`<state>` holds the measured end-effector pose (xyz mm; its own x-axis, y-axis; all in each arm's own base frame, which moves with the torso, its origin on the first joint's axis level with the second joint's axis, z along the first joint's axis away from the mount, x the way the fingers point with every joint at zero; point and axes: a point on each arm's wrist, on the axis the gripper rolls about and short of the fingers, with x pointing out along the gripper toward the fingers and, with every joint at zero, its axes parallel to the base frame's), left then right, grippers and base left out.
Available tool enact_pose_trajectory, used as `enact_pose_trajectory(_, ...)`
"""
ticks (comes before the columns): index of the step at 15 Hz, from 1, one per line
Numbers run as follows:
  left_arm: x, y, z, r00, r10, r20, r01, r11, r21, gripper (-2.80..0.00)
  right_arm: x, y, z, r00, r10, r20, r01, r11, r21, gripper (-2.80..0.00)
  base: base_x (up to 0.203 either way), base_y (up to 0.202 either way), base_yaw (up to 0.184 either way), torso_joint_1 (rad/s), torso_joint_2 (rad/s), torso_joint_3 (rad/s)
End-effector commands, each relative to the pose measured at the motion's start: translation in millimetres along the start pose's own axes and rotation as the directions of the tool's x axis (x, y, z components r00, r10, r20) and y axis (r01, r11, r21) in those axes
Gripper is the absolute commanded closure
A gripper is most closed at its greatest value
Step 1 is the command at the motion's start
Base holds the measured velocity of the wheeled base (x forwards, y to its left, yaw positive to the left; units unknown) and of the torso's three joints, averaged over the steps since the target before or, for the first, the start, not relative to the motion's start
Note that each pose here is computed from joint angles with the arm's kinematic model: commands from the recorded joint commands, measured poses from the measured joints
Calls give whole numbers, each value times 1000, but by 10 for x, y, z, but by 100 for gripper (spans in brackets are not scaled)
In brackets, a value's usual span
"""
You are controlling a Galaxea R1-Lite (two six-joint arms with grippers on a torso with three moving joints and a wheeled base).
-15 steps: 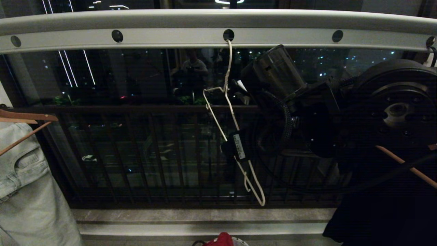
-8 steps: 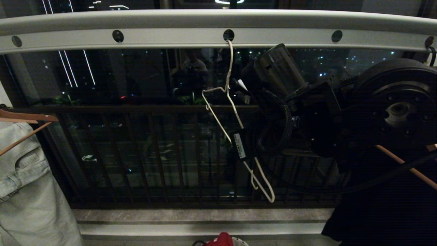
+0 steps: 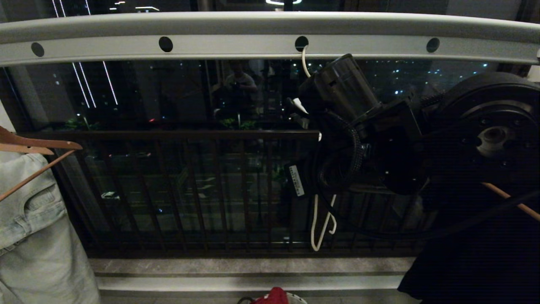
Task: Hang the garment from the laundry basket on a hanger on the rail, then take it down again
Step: Pick up the clothes rack on the clothesline
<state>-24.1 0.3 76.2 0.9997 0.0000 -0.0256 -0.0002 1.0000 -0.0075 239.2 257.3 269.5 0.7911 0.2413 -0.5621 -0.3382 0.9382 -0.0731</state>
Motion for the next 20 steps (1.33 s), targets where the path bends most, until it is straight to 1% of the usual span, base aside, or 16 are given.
enact_pose_trajectory(1,0,0,0,1000,0,0,0,1000,0,0,-30,-12,9,1000,-1,5,1,1000,0,0,0,0,0,0,0,0)
enact_pose_trajectory(5,0,0,0,1000,0,0,0,1000,0,0,-77,-1,12,1000,7,12,-7,1000,-15,0,0,0,0,0,0,0)
enact_pose_trajectory(8,0,0,0,1000,0,0,0,1000,0,0,-166,63,-8,999,33,18,-32,998,-53,0,0,0,0,0,0,0)
enact_pose_trajectory(11,0,0,0,1000,0,0,0,1000,0,0,-266,126,-10,998,62,33,-60,996,-68,0,0,0,0,0,0,0)
enact_pose_trajectory(16,0,0,0,1000,0,0,0,1000,0,0,-327,316,-56,993,112,40,-107,989,-99,0,0,0,0,0,0,0)
enact_pose_trajectory(20,0,0,0,1000,0,0,0,1000,0,0,-416,356,-40,989,134,66,-125,985,-118,0,0,0,0,0,0,0)
